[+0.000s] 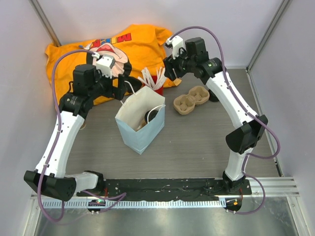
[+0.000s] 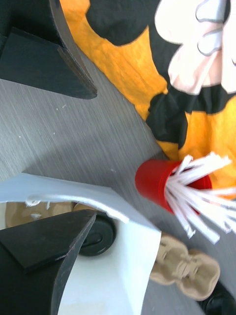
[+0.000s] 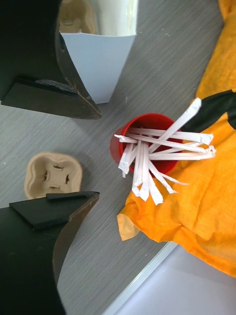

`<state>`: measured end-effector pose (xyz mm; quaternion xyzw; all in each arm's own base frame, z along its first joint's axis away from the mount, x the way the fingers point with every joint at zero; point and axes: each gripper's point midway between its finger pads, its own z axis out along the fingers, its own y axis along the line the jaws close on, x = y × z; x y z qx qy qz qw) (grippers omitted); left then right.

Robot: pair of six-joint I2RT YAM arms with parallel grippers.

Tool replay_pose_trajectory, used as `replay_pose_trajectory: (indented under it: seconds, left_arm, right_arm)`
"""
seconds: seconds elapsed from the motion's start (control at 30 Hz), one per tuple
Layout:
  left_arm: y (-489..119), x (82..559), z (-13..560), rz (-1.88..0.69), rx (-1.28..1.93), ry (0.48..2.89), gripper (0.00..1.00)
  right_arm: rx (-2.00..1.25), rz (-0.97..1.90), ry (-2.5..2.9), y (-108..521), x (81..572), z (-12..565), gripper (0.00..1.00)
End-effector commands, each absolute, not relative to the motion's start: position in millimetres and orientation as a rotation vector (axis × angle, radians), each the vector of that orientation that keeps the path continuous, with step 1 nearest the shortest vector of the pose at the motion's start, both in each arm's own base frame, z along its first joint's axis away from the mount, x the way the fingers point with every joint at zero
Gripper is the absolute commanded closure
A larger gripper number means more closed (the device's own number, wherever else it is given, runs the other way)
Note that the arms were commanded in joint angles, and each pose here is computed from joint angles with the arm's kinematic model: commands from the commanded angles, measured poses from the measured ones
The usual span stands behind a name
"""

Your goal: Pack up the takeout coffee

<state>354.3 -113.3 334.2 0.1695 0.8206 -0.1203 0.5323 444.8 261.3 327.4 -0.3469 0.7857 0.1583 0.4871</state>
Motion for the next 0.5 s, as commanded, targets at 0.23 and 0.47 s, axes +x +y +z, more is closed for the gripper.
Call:
replay_pose_trajectory:
  seconds: [0.23, 0.47]
  left_arm:
    - [-147.9, 311.8, 350.6, -0.519, 0.702, 1.889, 0.00]
    - [-153.0, 286.9, 363.2, -0.551, 0.876, 1.838, 0.00]
  right_arm:
    - [-0.554, 0.601, 1.890, 243.4, 499.0, 310.8, 0.41]
    - [-0.503, 0.717, 1.871, 256.1, 519.3, 296.2, 0.47]
